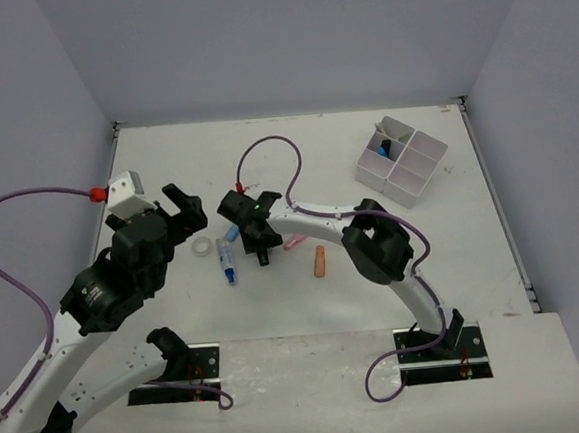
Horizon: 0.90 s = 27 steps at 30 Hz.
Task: Sort the stationery into containers
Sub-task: Pick up the pen from the center of the board.
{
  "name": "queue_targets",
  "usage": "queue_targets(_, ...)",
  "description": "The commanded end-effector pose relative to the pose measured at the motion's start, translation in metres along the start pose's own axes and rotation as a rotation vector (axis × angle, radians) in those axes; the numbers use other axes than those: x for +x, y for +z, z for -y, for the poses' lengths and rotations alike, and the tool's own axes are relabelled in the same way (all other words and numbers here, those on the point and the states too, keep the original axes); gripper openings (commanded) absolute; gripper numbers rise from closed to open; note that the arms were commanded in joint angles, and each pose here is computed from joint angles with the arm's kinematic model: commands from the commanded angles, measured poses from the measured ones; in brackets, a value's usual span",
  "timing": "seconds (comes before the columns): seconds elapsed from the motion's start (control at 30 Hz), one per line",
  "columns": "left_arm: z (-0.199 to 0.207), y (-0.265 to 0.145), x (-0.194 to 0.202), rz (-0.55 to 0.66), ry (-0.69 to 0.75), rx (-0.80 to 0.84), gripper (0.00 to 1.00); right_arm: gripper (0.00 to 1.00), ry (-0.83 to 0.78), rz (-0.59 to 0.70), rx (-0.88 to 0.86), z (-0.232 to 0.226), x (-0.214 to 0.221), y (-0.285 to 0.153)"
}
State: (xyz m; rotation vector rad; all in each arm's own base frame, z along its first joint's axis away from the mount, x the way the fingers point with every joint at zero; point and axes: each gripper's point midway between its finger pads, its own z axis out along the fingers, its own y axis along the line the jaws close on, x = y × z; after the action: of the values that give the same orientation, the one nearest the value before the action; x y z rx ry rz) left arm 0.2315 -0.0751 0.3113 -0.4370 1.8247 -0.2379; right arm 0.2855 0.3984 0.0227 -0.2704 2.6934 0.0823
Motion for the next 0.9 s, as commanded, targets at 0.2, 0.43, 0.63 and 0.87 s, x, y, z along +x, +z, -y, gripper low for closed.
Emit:
queue_targets(0.2,0.000,0.015,0.033,-0.058,0.084,0.001,1.00,0.31,0.036,-0.085,-0.032,0.003,0.036,0.012)
queue_targets(0.43,0.032,0.031,0.044,-0.095,0.038,0.067,1.00,0.00,0.003,0.179,-0.142,0.026,-0.008,-0.072)
queue_targets(0.63,0.117,0.027,0.057,-0.225,0.004,0.408,1.00,0.00,-0.208,0.640,-0.488,0.043,-0.019,-0.186)
queue_targets(0.87,0.212,0.002,0.091,-0.446,-0.070,0.843,0.96,0.00,-0.223,0.776,-0.492,0.079,-0.010,-0.219)
